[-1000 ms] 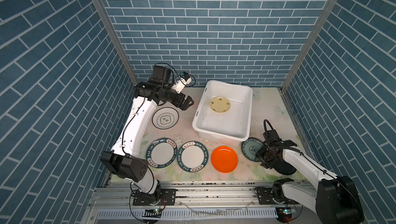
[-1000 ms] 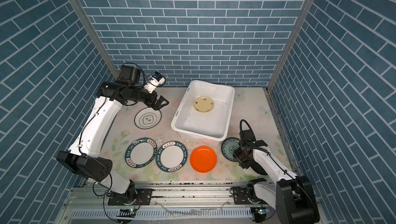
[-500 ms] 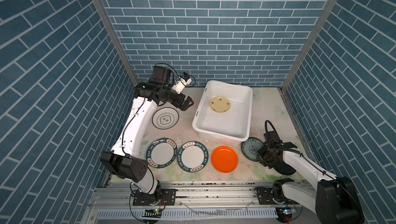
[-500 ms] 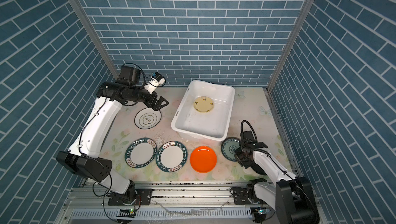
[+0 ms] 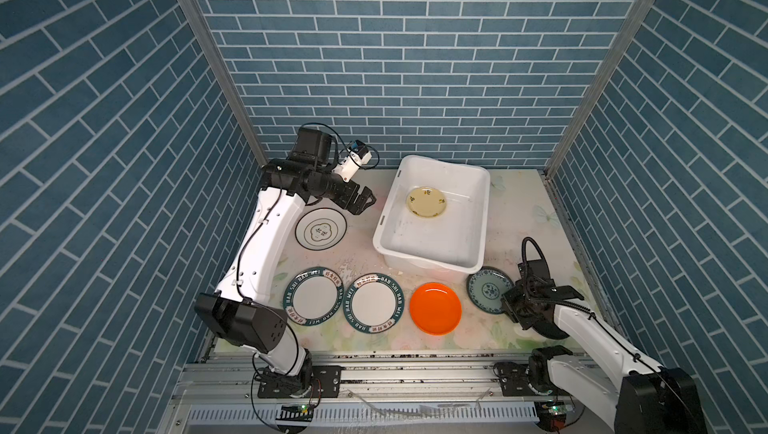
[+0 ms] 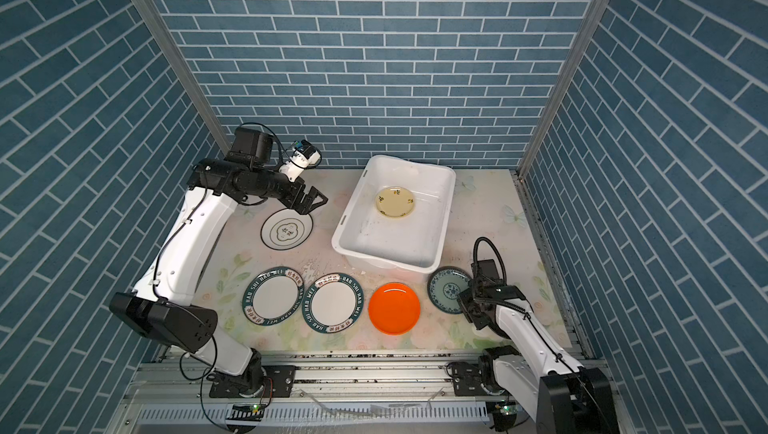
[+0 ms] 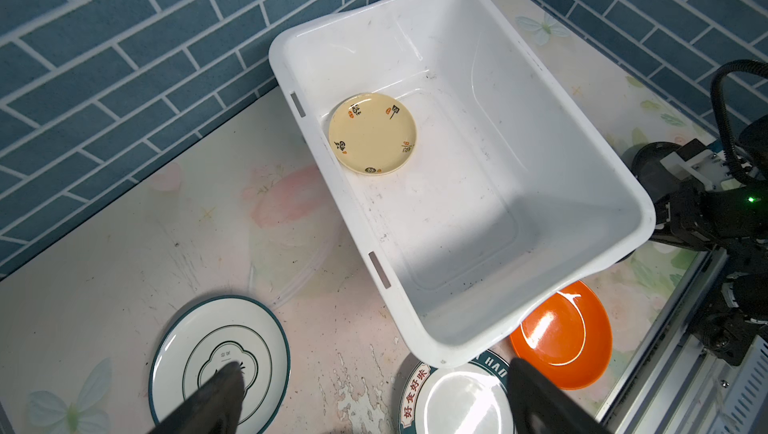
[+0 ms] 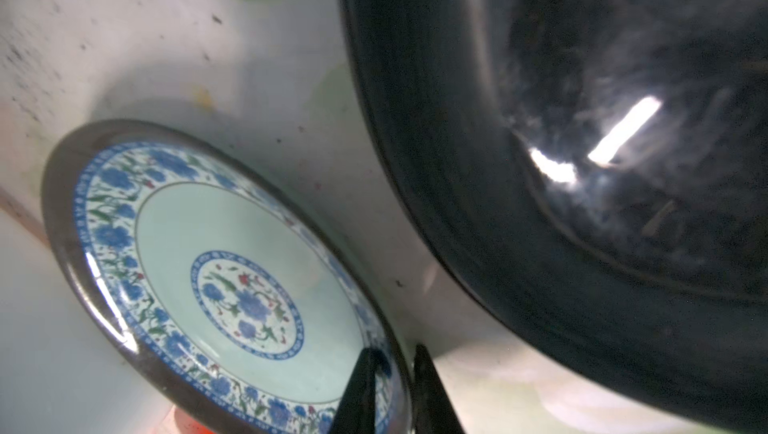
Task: Place the plates into the plastic bin on the countertop
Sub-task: 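Lower the right gripper onto the blue-and-white plate's rim and close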
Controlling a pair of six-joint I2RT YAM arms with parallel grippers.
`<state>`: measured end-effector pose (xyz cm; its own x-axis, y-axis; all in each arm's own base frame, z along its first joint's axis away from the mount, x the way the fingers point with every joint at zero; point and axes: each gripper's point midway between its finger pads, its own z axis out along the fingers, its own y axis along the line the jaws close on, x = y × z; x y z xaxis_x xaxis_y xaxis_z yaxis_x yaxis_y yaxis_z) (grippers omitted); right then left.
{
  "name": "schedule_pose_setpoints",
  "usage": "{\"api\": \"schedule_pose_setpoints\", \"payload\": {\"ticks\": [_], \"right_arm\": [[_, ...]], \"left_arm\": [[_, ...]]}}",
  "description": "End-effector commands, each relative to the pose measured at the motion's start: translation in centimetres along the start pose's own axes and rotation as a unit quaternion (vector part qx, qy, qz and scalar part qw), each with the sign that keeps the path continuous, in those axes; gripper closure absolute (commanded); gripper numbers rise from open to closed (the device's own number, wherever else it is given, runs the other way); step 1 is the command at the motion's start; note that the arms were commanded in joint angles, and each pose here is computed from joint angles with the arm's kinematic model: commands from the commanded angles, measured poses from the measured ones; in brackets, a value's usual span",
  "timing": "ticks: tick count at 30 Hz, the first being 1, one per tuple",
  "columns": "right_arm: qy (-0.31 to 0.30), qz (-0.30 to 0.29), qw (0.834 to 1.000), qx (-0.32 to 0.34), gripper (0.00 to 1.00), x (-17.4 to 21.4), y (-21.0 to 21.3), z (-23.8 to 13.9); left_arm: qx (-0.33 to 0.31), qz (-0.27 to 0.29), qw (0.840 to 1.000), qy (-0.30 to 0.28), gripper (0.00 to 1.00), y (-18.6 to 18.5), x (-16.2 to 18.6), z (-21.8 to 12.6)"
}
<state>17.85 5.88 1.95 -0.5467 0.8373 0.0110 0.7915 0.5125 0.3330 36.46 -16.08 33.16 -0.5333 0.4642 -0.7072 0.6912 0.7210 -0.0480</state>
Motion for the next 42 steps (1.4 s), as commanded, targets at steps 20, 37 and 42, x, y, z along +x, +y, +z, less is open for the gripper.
{"api": "schedule_pose_setpoints", "payload": {"ticks": [20, 37, 42], "right_arm": [[-0.052, 0.035, 0.998, 0.005, 1.00, -1.5, -1.1, -1.4], [-0.103, -0.008, 0.995, 0.002, 1.00, -4.0, 1.3, -5.2], [-0.118, -0.020, 0.993, -0.001, 1.00, -4.9, 2.1, -6.4]], "left_arm": [[0.009, 0.003, 1.000, -0.005, 0.00, -0.9, -0.1, -0.3], [0.007, 0.005, 1.000, -0.008, 0.00, -0.9, -0.5, -0.5], [0.006, 0.005, 1.000, -0.008, 0.00, -0.9, -0.4, -0.6]]}}
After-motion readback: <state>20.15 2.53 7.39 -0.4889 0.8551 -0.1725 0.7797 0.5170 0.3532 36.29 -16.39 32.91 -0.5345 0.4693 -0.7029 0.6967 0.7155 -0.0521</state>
